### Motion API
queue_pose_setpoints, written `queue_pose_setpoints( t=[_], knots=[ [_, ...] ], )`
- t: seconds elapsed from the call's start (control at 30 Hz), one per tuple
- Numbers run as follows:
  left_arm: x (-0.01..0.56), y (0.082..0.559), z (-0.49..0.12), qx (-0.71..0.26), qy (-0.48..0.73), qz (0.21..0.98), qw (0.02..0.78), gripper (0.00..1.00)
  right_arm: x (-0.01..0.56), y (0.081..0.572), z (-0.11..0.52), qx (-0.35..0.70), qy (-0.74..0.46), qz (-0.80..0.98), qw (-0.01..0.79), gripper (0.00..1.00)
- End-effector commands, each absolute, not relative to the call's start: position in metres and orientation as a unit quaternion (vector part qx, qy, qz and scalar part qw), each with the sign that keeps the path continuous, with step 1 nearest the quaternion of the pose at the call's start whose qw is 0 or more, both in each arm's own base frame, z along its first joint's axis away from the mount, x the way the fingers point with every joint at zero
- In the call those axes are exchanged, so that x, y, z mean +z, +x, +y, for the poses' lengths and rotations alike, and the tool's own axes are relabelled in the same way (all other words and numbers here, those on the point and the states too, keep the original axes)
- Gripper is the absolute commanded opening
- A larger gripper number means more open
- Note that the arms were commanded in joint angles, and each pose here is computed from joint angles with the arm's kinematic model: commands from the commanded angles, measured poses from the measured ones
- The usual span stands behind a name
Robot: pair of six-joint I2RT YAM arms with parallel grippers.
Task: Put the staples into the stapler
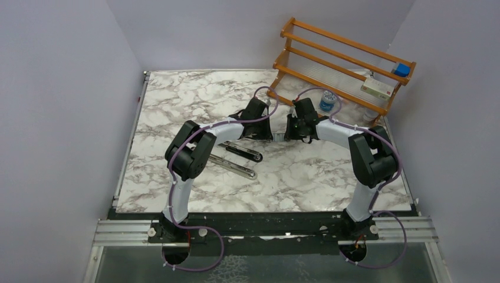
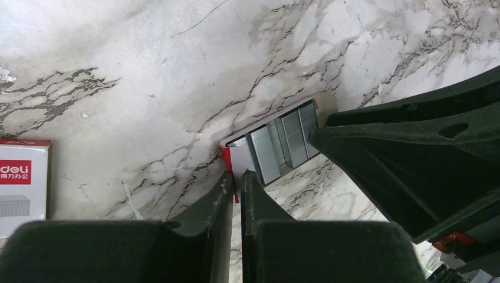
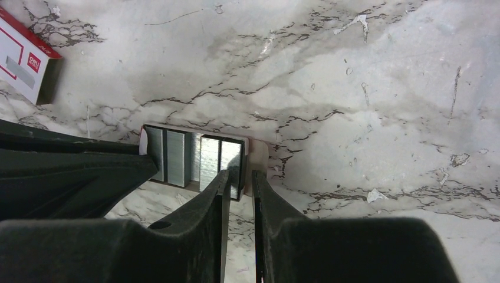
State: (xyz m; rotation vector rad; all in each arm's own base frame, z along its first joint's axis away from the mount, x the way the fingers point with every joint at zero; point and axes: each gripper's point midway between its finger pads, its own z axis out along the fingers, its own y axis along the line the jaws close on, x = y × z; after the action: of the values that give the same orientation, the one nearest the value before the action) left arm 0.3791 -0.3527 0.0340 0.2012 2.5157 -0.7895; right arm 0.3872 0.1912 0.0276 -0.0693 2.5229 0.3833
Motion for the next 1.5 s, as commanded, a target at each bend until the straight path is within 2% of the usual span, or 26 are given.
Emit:
queue_pose_setpoints(
  t=[0.0, 0.43, 0.77, 1.03, 1.27, 1.47],
  knots=[
    [0.030, 0.377, -0.348, -0.278, 0.076, 0.928, 0.236, 0.01, 0.015, 0.385, 0.186, 0.135, -0.025, 0.952, 0.274, 0.23],
    [0.028, 0.376, -0.348, -0.278, 0.076, 0.928, 0.235, 0.01, 0.007, 0.381, 0.198, 0.167, -0.036, 0.951, 0.257, 0.30],
    [0.028, 0.377, -0.349, -0.279, 0.076, 0.928, 0.234, 0.01, 0.003, 0.378, 0.210, 0.201, -0.043, 0.948, 0.244, 0.31],
    [0.026, 0.376, -0.349, -0.279, 0.076, 0.929, 0.232, 0.01, -0.005, 0.377, 0.199, 0.168, -0.043, 0.956, 0.236, 0.30],
    [0.027, 0.377, -0.348, -0.279, 0.074, 0.929, 0.233, 0.01, -0.004, 0.377, 0.194, 0.157, -0.042, 0.957, 0.241, 0.15],
    [0.027, 0.378, -0.348, -0.279, 0.074, 0.929, 0.233, 0.01, 0.006, 0.379, 0.203, 0.189, -0.039, 0.948, 0.253, 0.11]
  ],
)
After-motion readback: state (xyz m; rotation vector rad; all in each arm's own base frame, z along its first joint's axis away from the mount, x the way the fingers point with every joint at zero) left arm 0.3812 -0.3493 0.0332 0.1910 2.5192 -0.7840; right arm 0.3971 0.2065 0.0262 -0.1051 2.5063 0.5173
